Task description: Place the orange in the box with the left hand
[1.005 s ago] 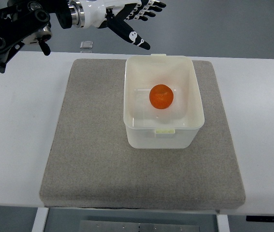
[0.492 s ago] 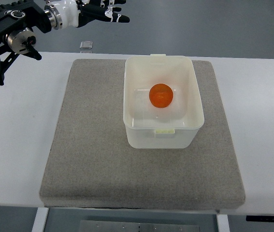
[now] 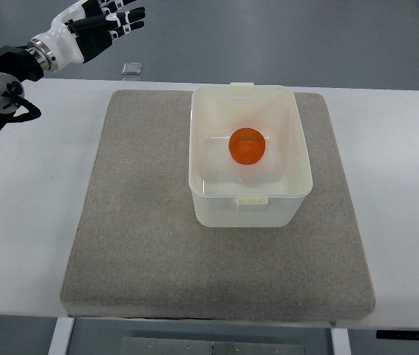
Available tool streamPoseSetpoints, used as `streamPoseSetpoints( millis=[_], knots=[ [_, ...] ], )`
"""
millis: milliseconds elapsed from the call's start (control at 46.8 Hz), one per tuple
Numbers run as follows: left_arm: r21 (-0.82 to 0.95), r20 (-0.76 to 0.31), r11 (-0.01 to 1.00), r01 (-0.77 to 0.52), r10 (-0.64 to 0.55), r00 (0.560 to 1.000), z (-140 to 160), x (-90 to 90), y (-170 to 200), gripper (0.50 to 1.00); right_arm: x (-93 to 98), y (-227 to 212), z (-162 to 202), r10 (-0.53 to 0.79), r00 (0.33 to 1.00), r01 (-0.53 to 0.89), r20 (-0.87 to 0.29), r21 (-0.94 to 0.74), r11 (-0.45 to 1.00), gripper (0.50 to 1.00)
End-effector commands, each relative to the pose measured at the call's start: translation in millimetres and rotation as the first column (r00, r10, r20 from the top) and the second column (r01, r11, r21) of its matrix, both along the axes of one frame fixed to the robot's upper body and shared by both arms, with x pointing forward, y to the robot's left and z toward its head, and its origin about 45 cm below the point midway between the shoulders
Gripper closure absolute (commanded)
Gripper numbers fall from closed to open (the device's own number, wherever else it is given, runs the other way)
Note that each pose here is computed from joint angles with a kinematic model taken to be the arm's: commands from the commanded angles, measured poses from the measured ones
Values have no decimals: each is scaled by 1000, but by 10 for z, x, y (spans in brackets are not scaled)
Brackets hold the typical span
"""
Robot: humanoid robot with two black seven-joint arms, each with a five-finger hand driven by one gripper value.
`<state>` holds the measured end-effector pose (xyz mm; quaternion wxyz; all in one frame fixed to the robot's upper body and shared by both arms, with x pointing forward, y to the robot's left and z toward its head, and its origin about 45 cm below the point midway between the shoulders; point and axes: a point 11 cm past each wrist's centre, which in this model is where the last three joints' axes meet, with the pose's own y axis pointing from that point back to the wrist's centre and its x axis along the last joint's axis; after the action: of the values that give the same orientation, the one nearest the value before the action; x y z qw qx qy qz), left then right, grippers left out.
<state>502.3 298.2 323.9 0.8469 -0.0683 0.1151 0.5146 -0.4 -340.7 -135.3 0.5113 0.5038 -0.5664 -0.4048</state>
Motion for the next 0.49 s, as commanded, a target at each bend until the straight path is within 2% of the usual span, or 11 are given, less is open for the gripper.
streamPoseSetpoints(
  millis=[0,214,470],
  knots=[
    [-23,-15,1000,-10,10,1000,-91,-35,54,506,0,0,0,0,1000,0,0,0,1000,574],
    [-70,-85,997,-28,22,996,-242,-97,155,506,0,-1,0,0,1000,0,0,0,1000,574],
    [-143,-135,989,-34,15,991,-251,-115,249,506,0,0,0,0,1000,0,0,0,1000,574]
  ],
)
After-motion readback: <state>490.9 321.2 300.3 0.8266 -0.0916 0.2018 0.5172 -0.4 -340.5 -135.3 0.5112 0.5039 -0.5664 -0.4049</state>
